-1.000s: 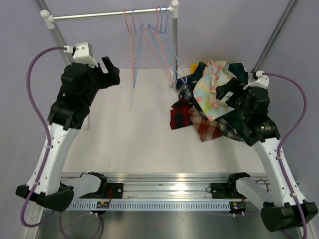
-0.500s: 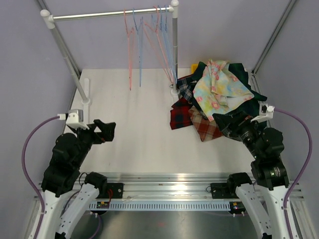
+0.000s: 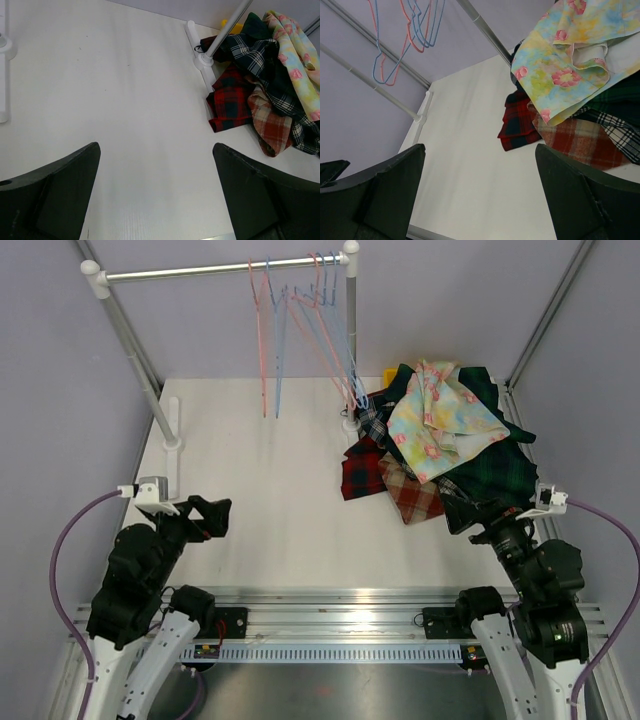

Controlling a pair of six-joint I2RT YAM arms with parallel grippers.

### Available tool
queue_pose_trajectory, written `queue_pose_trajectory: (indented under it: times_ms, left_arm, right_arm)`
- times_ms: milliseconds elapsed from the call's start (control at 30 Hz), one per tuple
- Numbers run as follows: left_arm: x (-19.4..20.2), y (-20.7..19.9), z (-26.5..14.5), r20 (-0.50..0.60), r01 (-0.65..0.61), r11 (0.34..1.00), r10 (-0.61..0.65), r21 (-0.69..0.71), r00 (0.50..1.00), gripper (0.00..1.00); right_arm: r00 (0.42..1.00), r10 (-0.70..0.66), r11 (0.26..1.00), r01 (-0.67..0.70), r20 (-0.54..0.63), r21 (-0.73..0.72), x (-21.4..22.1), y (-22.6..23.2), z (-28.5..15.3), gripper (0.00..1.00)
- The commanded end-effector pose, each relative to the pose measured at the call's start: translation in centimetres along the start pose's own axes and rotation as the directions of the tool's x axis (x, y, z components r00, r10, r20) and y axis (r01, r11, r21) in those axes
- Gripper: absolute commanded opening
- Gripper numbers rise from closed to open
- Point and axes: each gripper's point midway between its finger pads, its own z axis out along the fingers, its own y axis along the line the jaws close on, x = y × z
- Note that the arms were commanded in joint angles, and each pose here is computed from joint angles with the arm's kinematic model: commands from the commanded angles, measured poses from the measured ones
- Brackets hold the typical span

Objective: Remove the skirt from the hanger

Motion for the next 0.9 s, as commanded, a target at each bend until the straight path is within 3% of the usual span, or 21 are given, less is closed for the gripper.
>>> queue_pose_trajectory:
  times_ms: [0,267,867]
  left_arm:
    - [-0.5,0.2,0.7,0.007,-0.013,1.0,0.013,-0.018,1.0,0.99]
    - [0.0,0.6,1.3,-0.023,-0.017,0.999,0.015,-0.05,1.0,0.99]
    - [2.2,1.0,3.5,-0.16,-0.013,0.995,-0.004,-0.103,0.987,0.99]
  right_arm:
    - [0.998,-0.06,0.998,0.059,0.035,0.014,-1.6,0.3,-0.5,0.99]
    - [0.984,-0.169,0.972,0.175,-0.05,0.156,-1.9,-2.3,1.4,0.99]
    - [0.983,-0.183,0.978,0.184,-0.02,0.094,-1.9,-1.2,0.7,1.0]
